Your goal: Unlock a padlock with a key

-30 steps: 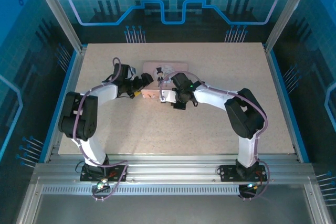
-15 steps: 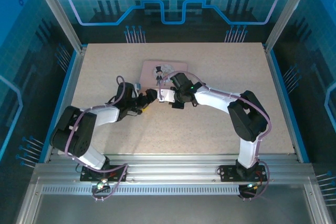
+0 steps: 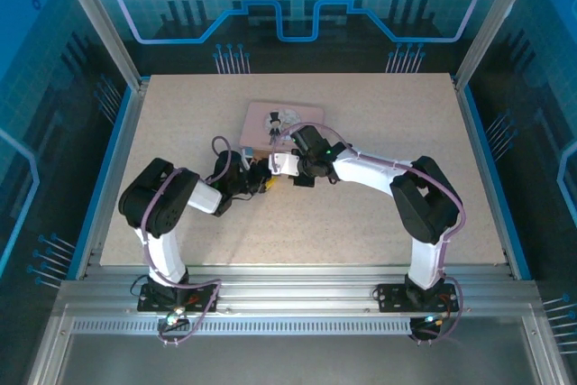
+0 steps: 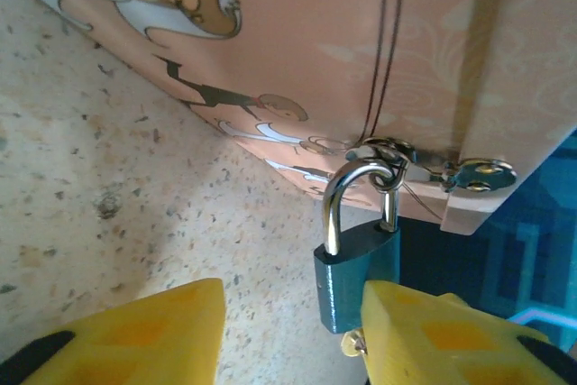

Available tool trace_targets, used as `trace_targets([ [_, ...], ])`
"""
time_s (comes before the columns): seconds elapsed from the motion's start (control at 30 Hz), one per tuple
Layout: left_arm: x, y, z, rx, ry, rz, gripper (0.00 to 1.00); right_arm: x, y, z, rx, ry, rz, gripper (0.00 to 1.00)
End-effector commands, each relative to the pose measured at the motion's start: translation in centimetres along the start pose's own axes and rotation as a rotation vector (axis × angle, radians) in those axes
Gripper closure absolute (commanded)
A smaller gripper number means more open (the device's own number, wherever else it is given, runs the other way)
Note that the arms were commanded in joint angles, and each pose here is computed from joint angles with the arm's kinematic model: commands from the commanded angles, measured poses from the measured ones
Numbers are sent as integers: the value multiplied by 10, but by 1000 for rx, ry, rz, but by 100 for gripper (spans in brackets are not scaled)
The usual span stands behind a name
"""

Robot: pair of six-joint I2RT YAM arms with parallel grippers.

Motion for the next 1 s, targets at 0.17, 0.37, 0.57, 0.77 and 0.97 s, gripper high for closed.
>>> trace_targets([
  [0.17, -13, -13, 6, -13, 12, -87, 68, 5, 5, 12, -53, -30, 4, 100],
  [0.37, -14, 0, 5, -41, 7, -82, 53, -8, 5, 6, -23, -170, -62, 78],
  [0.57, -10, 25, 10, -79, -9, -48, 44, -9, 9, 2, -23, -272, -123, 65],
  [0.77, -22, 51, 26, -111, -90, 25, 31, -5, 12, 19, -29, -434, -165, 60],
  [0.97, -32, 68, 35, -114, -143, 102, 24, -4, -3, 30, -23, -598, -236, 59],
])
Point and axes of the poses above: each hand's point on the last joint's axis, 136 mm out from that joint toward the fingers, its own y axis back along the fingers, its own x axis along the line the jaws close on, z = x × y, the point moved 4 cm from there along y, back along the fingers, and after that the axes turned 12 degrees about -y, right-handed, at the moved point
